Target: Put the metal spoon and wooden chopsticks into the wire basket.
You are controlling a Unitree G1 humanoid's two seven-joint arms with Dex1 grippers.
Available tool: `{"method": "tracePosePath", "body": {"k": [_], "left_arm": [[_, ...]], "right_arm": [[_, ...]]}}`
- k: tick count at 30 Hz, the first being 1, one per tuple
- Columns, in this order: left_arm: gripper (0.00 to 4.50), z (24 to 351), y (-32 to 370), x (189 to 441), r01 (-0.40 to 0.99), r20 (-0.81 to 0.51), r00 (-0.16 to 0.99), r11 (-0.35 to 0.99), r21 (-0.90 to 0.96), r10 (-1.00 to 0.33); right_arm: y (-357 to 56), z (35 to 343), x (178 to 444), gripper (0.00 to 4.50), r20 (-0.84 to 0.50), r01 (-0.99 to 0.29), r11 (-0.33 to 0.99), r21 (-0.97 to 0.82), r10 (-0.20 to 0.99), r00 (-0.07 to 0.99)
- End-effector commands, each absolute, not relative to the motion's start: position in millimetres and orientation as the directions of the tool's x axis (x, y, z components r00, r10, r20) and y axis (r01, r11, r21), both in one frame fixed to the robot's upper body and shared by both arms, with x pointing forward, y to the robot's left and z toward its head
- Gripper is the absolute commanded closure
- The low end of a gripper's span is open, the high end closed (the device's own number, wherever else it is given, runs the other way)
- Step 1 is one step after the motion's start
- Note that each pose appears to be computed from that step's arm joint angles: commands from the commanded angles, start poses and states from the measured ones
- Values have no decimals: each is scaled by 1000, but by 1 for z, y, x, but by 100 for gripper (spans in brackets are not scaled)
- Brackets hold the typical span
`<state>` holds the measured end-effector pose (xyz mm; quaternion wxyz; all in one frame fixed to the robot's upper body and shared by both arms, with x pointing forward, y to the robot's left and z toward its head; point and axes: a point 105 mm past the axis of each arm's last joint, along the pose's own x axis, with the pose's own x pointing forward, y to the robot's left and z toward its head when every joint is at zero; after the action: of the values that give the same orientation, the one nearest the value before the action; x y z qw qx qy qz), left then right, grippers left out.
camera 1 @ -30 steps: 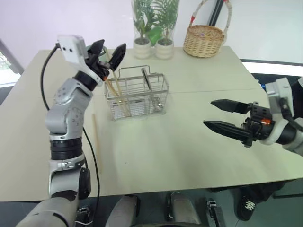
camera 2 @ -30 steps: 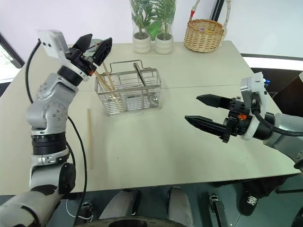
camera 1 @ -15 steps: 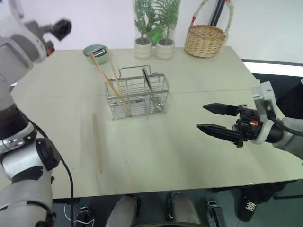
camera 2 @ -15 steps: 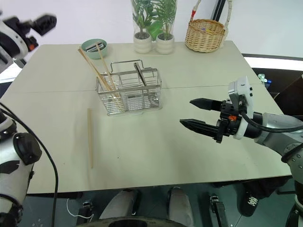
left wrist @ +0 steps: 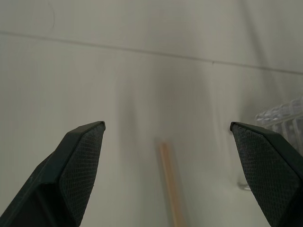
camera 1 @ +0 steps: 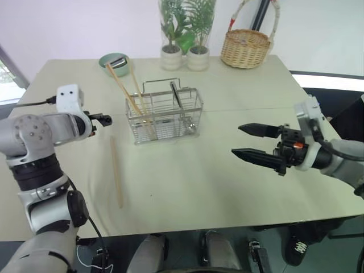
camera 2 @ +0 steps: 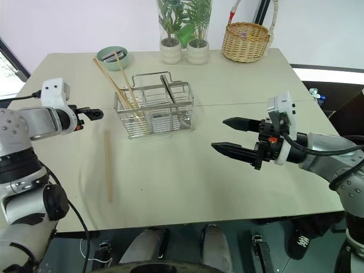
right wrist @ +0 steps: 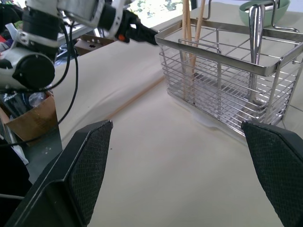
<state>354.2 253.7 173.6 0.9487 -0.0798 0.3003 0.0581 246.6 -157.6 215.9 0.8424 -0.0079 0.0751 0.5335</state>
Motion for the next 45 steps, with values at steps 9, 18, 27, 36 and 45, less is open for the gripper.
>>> {"method": "tracePosePath", "body": {"k": [9, 18, 27, 36, 45], "left_arm": [[3, 130, 232, 354, -138, -715, 699, 982, -127, 6], [3, 97, 225, 351, -126, -816, 578, 986, -109, -17], [447, 98, 224, 357, -153, -823, 568, 982, -108, -2], [447, 138, 261, 377, -239, -680, 711, 971, 3, 177], [447, 278, 329, 398, -368, -1, 927, 908, -199, 375]], "right_arm": [[-154, 221, 225, 0, -154, -917, 400, 3, 906, 394], [-153, 219, 221, 0, -143, -909, 417, 6, 900, 412], [-153, 218, 221, 0, -127, -902, 432, 4, 895, 428], [-156, 219, 227, 0, -111, -897, 441, 4, 892, 438], [-160, 227, 234, 0, -116, -904, 428, -8, 897, 426]]}}
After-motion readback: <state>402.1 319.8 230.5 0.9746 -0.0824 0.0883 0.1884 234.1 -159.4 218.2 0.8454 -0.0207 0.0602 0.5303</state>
